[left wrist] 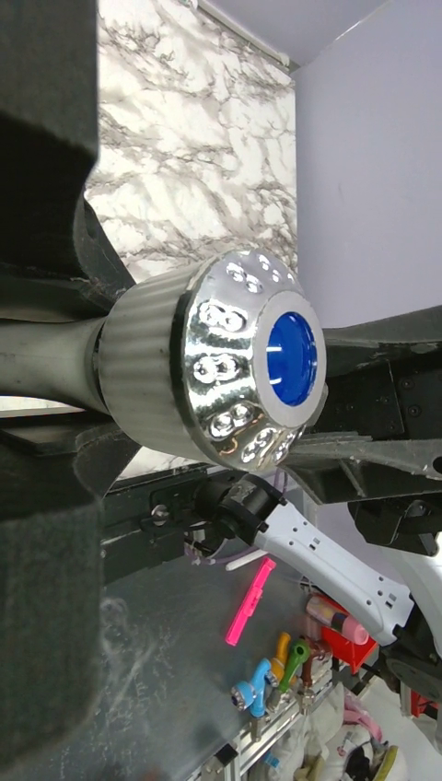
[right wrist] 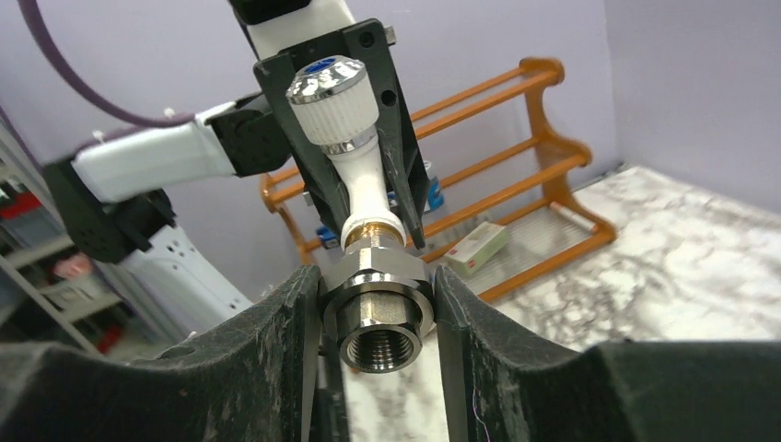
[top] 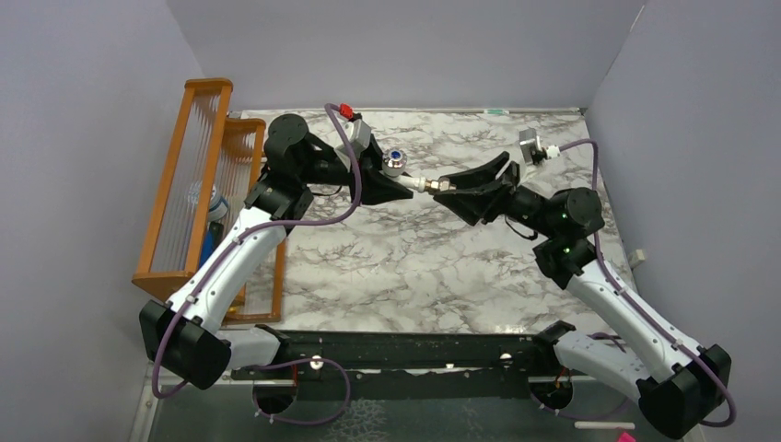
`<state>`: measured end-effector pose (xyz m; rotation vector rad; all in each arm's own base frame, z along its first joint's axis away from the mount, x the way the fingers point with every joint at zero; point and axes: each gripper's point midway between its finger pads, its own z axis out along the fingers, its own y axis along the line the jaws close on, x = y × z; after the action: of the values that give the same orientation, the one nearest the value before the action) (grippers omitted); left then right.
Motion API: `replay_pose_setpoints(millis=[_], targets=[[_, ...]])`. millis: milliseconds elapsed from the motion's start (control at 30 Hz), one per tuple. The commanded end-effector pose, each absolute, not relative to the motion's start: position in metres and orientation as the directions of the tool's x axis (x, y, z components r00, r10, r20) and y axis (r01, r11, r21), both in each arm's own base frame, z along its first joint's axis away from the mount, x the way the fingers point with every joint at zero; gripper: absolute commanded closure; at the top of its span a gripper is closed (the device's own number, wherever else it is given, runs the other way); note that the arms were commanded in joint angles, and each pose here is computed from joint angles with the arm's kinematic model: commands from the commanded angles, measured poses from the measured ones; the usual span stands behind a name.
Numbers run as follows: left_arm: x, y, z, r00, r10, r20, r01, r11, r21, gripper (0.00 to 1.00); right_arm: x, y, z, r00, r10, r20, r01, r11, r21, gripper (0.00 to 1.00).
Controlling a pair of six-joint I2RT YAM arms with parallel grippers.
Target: Install the water faucets
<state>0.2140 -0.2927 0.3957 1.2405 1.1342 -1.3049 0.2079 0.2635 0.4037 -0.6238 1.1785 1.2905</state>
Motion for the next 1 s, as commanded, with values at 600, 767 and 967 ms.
replay_pose_setpoints(millis=[600,767,967], targets=[[0.215,-0.292,0.419,0.108,-0.082,-0.991,0.991,-0.071,0.114,1.0,0.213,0.241,0.46,0.219,0.427,-0.877,-0.908,0.417,-0.024,0.24],[0.214,-0.293,0.417,0.086,-0.079,-0.993,0.993,-0.078,0.092,1.0,0.192,0.246,0.462,0.494,0.323,-0.807,-0.848,0.383,-0.366,0.23],[0.213,-0.293,0.414,0.051,-0.065,-0.997,0.995,-0.085,0.056,1.0,0.167,0.255,0.457,0.712,0.252,-0.655,-0.702,0.254,-0.666,0.23]])
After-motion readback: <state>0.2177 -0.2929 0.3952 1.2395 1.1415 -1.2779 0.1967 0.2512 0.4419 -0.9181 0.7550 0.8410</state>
